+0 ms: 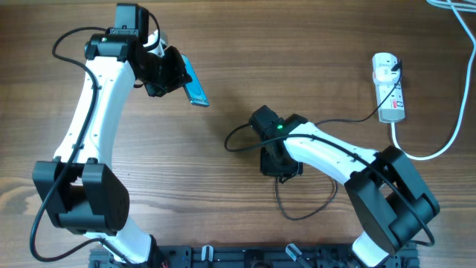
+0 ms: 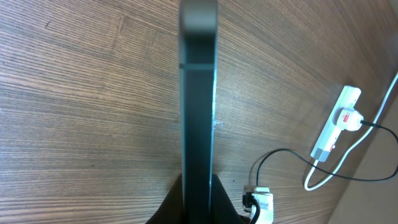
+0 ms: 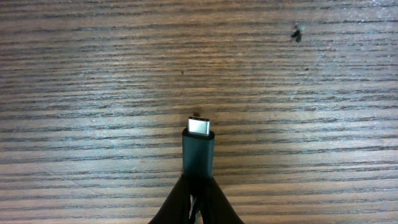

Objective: Plug charger to phone and switch on socket
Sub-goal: 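Lift the cable plug with the right gripper toward the phone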

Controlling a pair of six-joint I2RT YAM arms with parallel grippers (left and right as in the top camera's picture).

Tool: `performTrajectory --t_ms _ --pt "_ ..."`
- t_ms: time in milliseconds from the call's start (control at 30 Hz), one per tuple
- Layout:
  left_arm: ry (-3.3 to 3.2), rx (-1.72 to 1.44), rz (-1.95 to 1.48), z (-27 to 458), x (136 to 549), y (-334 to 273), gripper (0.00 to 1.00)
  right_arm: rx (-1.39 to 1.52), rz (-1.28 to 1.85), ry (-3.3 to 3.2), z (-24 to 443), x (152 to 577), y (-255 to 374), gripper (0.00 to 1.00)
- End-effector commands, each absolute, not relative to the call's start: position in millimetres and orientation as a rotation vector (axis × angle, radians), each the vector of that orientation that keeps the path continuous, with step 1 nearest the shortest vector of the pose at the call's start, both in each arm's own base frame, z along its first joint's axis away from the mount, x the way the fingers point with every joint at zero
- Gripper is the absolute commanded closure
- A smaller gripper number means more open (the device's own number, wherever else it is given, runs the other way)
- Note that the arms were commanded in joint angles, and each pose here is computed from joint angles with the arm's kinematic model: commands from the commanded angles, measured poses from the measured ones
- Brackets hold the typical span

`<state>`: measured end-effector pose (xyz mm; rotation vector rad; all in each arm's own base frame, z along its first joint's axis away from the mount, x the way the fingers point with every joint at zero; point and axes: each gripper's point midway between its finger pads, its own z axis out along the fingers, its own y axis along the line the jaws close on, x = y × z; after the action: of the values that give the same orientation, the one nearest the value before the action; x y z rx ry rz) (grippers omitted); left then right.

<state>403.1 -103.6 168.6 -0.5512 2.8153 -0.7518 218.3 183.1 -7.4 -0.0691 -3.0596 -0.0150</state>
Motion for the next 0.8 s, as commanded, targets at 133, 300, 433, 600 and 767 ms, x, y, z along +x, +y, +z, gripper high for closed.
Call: performTrajectory --t_ms 133,300,433,600,767 --pt "2.781 -0.521 -0.760 180.5 403.8 -101.1 0.96 -0.068 0.034 -3.004 -21.4 206.8 177.7 0.96" --pt "2.779 -0.519 -0.762 180.8 404.4 -101.4 0.96 -0.076 0.028 -2.996 -5.7 214.3 182.9 0.96" --pt "2.751 -0.489 -0.832 186.7 408.7 -108.9 0.96 0.039 -0.106 -2.993 16.5 222.0 203.6 0.96" --pt "2.671 -0.399 -1.023 205.0 417.7 -129.2 0.96 0.136 -0.315 -3.019 55.2 228.9 227.0 0.96" --pt "2.593 -0.298 -1.215 225.6 420.6 -148.4 0.96 0.172 -0.516 -3.088 101.2 230.1 237.3 0.96"
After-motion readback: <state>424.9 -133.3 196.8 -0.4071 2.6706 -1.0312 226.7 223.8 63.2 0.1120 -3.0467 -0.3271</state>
